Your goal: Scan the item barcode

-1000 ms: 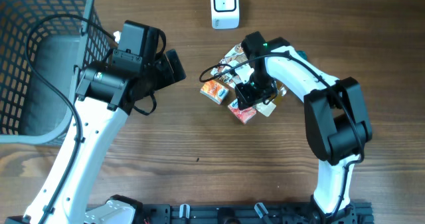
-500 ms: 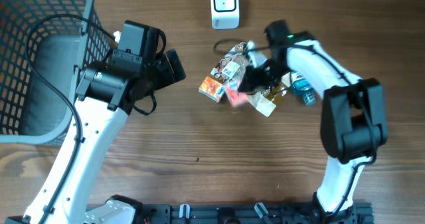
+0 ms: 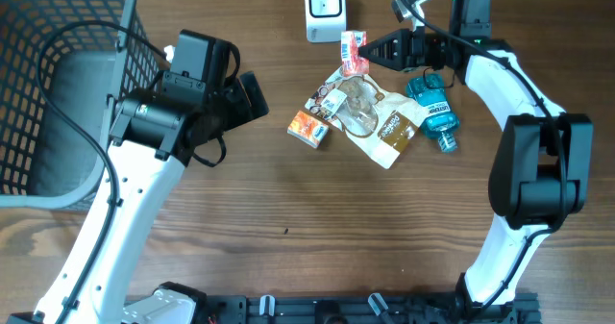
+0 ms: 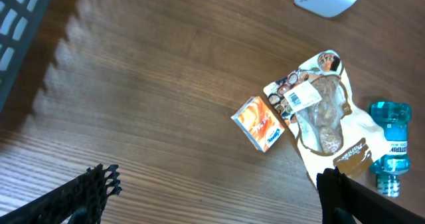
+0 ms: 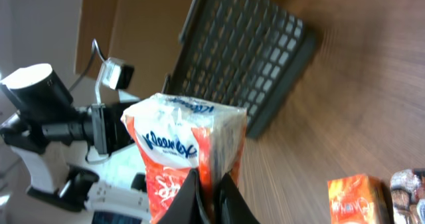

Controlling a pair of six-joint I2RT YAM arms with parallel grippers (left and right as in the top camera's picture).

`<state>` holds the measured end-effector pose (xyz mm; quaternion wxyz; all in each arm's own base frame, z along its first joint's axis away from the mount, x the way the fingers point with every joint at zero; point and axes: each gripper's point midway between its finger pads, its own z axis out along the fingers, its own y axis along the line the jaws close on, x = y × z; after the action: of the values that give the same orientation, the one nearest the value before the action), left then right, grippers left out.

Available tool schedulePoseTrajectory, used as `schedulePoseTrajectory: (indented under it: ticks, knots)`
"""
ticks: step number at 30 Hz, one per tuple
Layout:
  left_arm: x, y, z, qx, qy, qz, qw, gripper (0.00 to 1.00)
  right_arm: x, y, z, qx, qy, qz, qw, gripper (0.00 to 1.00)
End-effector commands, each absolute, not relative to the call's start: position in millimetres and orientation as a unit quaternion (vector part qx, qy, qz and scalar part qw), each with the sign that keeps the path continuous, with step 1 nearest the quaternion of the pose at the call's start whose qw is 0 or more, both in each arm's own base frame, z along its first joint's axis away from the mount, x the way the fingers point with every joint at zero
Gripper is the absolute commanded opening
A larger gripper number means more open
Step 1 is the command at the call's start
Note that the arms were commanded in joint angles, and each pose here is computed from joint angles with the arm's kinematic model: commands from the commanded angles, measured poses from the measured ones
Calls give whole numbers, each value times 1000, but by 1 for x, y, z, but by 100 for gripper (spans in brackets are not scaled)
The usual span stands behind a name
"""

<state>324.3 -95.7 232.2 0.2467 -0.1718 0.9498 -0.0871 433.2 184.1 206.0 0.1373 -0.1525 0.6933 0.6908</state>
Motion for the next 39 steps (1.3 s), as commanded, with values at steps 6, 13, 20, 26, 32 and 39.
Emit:
schedulePoseTrajectory:
  ticks: [6, 13, 20, 26, 32, 39]
  knots:
    - [327, -91, 234, -184, 946, -82, 254, 100, 434, 202, 232, -163, 680, 710, 84, 4]
    - [327, -91, 234, -184, 946, -83, 254, 100, 486, 202, 212, -54, 742, 647, 167, 5]
    - [327, -91, 234, -184, 946, -83, 254, 100, 550, 157, 165, 81, 866, 400, 289, 5]
    - [327, -91, 234, -184, 946, -83, 254, 100, 583, 117, 207, 45, 896, 41, 441, 5]
    - [326, -91, 234, -184, 946, -82, 254, 100, 617, 186, 212, -169, 810, -145, 543, 5]
    - [327, -91, 234, -184, 946, -82, 254, 100, 627, 237, 156, -314, 759, -210, 531, 5]
